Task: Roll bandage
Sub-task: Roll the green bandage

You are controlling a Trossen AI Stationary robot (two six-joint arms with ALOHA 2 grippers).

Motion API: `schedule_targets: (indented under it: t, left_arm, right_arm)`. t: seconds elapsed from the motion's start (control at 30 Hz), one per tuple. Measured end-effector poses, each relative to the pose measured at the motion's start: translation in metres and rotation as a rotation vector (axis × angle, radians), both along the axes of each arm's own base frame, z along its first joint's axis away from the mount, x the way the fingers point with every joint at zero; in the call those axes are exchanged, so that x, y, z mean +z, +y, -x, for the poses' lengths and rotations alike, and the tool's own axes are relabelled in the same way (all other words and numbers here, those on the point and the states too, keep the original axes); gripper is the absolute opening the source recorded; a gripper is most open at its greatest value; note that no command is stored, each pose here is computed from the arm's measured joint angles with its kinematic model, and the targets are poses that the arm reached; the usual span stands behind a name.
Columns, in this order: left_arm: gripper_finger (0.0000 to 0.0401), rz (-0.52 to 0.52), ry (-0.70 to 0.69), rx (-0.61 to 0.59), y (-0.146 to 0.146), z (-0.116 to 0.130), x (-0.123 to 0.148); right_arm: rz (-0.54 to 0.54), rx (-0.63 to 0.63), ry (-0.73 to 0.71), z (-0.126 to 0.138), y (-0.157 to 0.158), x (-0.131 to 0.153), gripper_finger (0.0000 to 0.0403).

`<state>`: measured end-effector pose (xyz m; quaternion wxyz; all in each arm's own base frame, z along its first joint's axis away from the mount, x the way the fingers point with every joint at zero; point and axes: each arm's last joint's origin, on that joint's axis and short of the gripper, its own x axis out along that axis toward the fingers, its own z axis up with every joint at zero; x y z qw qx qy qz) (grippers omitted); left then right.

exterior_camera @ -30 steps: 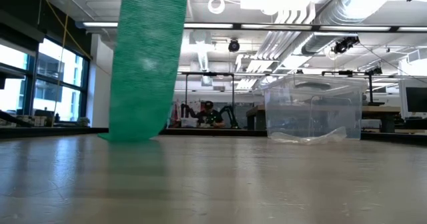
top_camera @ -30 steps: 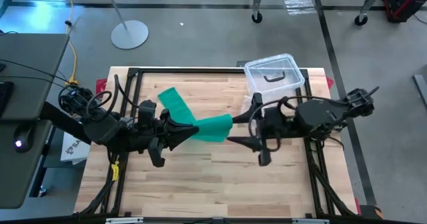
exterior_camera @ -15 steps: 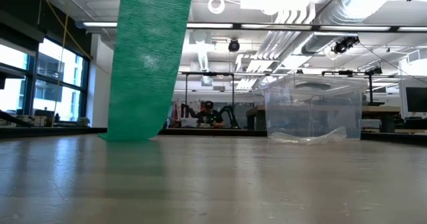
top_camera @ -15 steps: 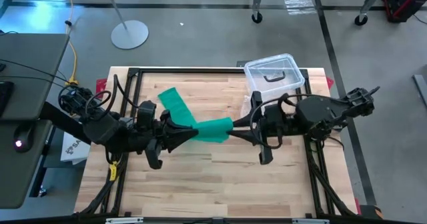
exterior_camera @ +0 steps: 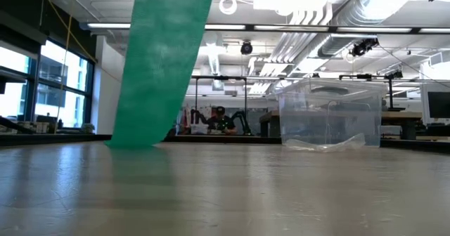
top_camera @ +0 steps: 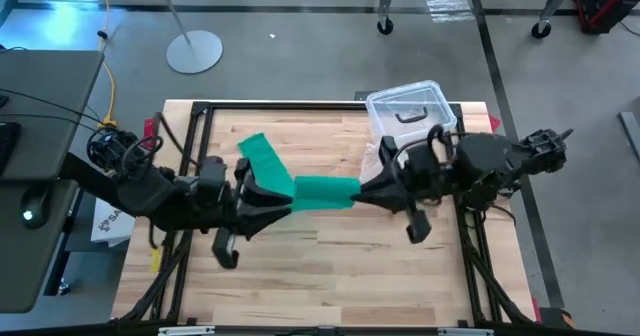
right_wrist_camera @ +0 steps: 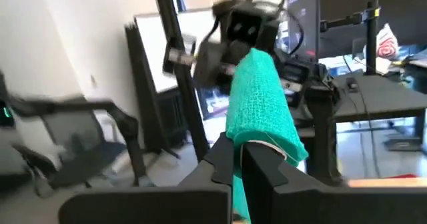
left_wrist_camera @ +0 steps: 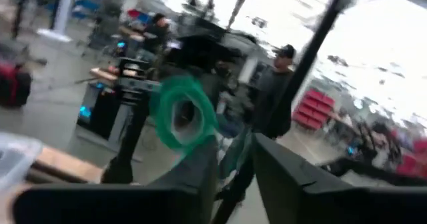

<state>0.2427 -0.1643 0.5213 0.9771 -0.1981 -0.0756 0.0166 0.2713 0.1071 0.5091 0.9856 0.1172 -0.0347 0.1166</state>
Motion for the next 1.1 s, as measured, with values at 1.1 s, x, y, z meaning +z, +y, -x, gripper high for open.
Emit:
schedule_targets:
  t: [1.1]
  left_arm:
    - [0.0174,-1.169,0.115,0.386,-0.034,-0.003,0.002]
  right_arm:
    - [-0.601,0.504,0.100,-0.010,-0.067,0.018,0.0000]
